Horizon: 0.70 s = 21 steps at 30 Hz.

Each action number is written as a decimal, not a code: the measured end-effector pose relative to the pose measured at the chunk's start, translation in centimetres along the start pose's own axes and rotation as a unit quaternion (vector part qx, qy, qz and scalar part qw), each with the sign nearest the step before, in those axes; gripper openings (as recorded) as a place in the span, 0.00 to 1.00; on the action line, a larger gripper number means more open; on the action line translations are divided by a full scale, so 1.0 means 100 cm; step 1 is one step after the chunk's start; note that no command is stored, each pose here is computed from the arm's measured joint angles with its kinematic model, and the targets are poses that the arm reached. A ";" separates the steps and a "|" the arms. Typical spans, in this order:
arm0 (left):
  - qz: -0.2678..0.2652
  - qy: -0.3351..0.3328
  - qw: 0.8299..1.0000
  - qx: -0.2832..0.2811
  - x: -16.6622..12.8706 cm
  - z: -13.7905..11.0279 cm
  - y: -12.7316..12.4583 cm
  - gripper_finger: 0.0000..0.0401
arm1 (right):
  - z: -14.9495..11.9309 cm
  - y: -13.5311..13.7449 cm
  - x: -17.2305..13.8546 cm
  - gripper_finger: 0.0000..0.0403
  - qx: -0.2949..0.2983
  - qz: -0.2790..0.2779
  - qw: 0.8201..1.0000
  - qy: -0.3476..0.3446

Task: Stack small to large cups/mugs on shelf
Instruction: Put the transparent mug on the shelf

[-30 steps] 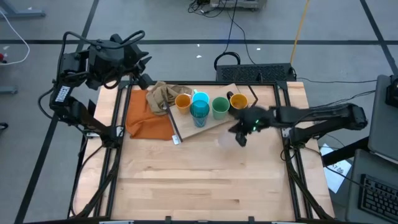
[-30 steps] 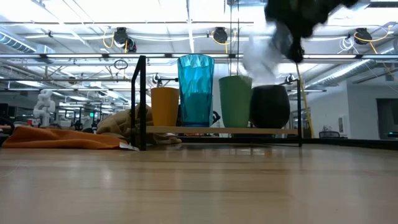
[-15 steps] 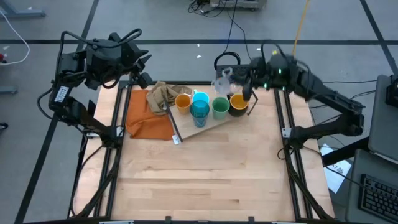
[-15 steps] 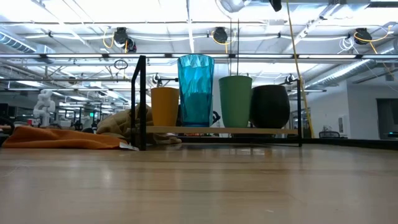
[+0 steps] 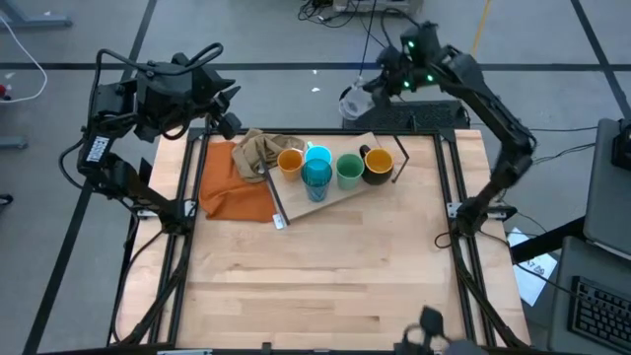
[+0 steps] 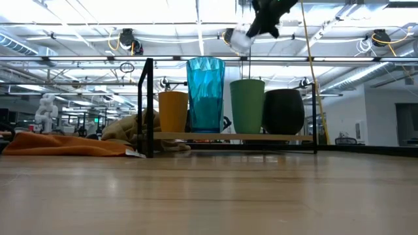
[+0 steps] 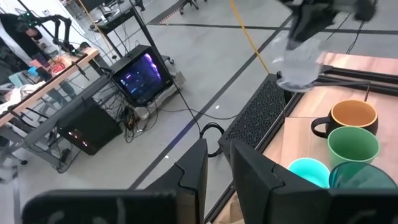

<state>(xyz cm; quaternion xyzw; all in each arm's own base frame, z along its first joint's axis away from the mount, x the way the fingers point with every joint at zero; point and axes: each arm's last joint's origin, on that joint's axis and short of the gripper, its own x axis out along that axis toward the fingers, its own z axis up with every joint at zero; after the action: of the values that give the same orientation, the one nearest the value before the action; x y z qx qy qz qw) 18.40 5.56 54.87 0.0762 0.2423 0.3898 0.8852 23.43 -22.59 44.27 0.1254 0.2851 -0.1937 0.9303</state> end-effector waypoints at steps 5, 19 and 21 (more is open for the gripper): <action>0.000 0.000 1.000 -0.007 0.000 0.000 0.000 0.18 | 0.006 -0.026 0.024 0.00 0.005 -0.002 0.999 0.042; 0.010 0.001 1.000 -0.003 0.000 0.000 0.000 0.18 | -0.005 -0.050 0.060 0.00 0.033 -0.026 0.994 0.096; 0.010 0.002 1.000 0.000 0.000 0.000 0.000 0.18 | -0.009 -0.051 0.072 0.00 0.030 -0.032 0.992 0.119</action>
<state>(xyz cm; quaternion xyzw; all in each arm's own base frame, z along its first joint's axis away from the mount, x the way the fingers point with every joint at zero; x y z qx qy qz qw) 18.37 5.60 54.85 0.0775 0.2429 0.3985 0.8810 26.25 -28.88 38.74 0.1659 0.3916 -0.2159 0.8789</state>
